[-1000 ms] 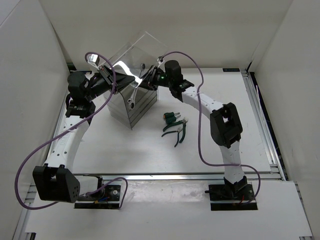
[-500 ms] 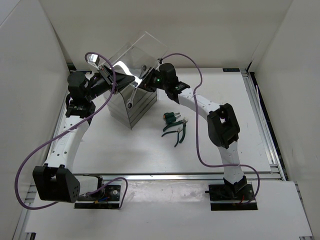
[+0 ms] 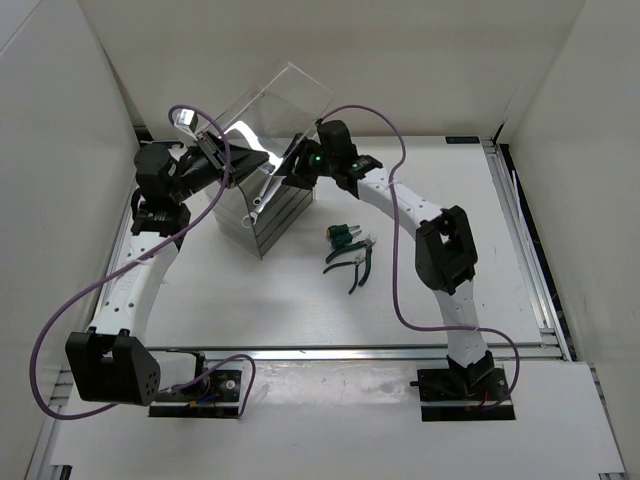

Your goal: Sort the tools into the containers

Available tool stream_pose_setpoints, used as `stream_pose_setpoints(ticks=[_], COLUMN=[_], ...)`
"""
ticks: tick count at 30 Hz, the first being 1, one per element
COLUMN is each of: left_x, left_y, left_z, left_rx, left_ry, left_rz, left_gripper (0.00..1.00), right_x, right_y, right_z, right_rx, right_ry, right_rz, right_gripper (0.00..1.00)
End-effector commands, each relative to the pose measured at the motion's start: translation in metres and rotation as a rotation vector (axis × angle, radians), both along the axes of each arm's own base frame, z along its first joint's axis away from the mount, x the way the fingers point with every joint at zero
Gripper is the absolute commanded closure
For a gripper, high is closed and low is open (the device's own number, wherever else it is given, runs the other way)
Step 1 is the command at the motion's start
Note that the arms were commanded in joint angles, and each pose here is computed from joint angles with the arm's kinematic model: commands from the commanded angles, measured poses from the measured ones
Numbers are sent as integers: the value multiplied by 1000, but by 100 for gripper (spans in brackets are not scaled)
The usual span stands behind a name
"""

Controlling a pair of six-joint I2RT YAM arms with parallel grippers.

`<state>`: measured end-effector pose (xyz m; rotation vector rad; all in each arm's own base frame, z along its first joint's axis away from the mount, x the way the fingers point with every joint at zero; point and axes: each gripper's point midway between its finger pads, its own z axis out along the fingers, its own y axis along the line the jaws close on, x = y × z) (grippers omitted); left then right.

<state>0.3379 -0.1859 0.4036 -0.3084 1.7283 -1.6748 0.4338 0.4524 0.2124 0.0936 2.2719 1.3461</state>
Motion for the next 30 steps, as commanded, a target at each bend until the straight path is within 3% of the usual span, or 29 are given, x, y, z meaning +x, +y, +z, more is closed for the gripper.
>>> stream_pose_setpoints(ticks=[1, 11, 13, 18, 23, 26, 27, 30], left_x=[4, -4, -8, -21, -30, -37, -38, -52], left_y=[-2, -2, -1, -2, -1, -2, -2, 0], left_z=[-39, -48, -54, -67, -74, -76, -77, -73], left_rx=[-41, -19, 6, 55, 66, 78, 84, 127], left_ry=[239, 246, 246, 268, 276, 289, 292, 292], left_rz=[-11, -25, -24, -41, -46, -58, -65, -69], left_gripper=[90, 88, 76, 57, 50, 31, 18, 9], right_x=[-21, -26, -31, -38, -42, -47, -46, -46], right_y=[-6, -91, -95, -90, -86, -85, -88, -96], right_z=[55, 99, 113, 149, 161, 154, 152, 137], right_rx=[38, 123, 169, 307, 397, 398, 394, 353], right_ry=[-91, -199, -246, -280, -290, -266, -263, -220], right_rz=[126, -3, -5, 22, 43, 50, 41, 4], right_gripper=[40, 41, 40, 40, 40, 40, 40, 40])
